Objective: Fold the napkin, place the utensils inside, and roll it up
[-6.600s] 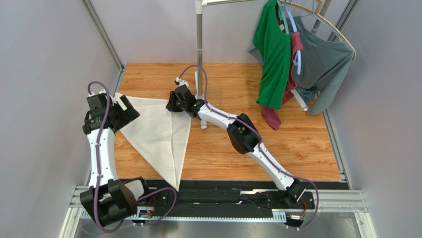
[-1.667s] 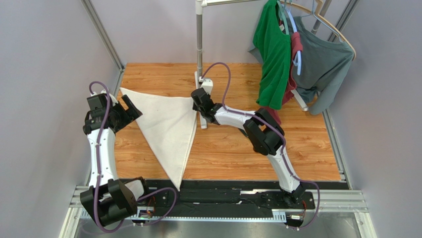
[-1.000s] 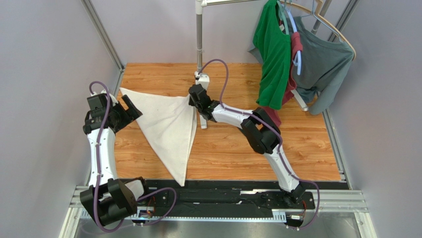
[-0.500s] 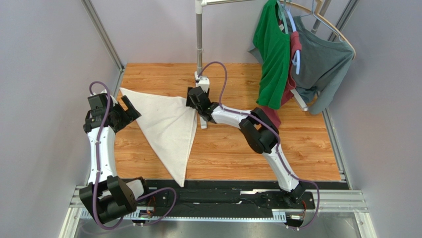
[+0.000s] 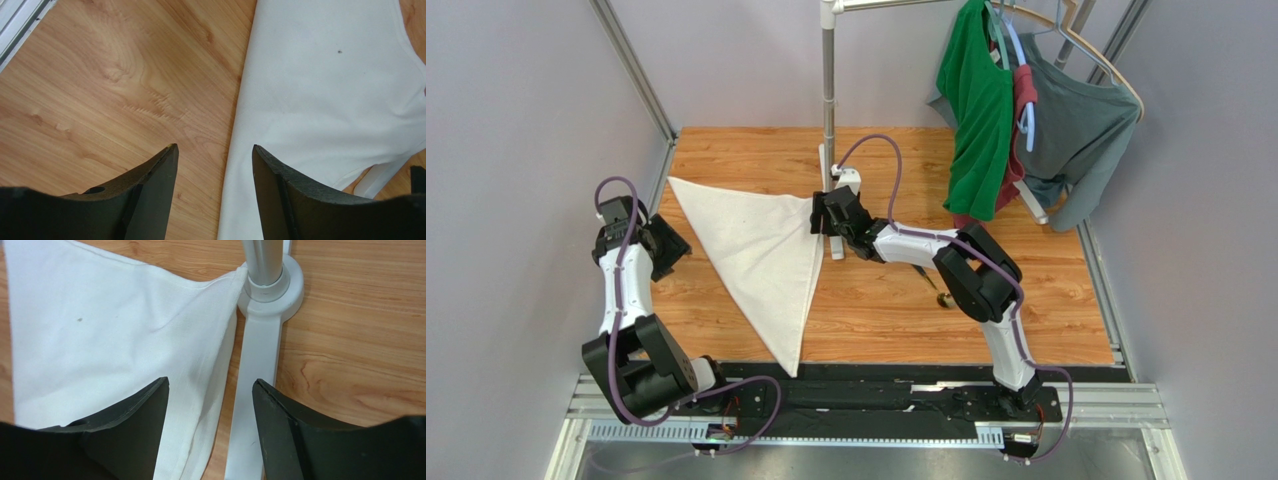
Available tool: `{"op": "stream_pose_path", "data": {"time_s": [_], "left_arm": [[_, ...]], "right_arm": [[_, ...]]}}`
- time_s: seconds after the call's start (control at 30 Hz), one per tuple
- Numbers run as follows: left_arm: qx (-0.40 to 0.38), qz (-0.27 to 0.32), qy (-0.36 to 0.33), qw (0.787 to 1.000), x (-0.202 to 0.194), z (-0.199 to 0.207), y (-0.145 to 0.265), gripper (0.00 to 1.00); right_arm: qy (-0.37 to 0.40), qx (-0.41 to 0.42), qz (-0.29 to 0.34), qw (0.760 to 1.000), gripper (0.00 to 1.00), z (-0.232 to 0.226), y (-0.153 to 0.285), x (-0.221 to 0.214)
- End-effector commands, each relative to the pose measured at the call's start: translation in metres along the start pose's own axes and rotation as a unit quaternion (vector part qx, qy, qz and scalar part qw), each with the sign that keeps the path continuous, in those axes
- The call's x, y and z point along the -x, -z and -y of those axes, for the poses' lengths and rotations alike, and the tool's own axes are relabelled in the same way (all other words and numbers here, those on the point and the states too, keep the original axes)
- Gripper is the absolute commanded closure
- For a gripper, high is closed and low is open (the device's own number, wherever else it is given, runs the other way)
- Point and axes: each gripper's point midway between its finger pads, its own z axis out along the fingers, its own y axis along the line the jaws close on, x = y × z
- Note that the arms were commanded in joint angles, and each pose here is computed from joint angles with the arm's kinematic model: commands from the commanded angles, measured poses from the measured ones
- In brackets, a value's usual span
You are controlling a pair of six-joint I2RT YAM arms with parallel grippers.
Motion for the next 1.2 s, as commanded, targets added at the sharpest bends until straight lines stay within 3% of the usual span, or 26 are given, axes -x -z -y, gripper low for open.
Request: {"op": "stream_pose_path", "data": {"time_s": [0.0, 0.33, 0.73, 1.17], "left_arm": [[-0.040, -0.014, 0.036, 0.998, 0.007, 0.017, -0.020, 0.37], [-0.070, -0.092, 0.066, 0.991, -0.023, 0.024, -0.060, 0.56], [-0.055, -0.152, 0.070, 0.984, -0.046, 0.023, -0.087, 0.55], [-0.053, -0.135, 0.060, 0.988, -0.037, 0.030, -0.097, 0.54]], "right_arm": [[-0.040, 0.087, 0.047, 0.994, 0.34, -0.042, 0.041, 0.049], [-0.038, 0.125, 0.041, 0.991, 0.35, -0.052, 0.083, 0.056], [-0.039, 0.128, 0.058, 0.989, 0.35, -0.049, 0.102, 0.068], [-0.035, 0.125, 0.056, 0.990, 0.35, -0.045, 0.103, 0.064]]}}
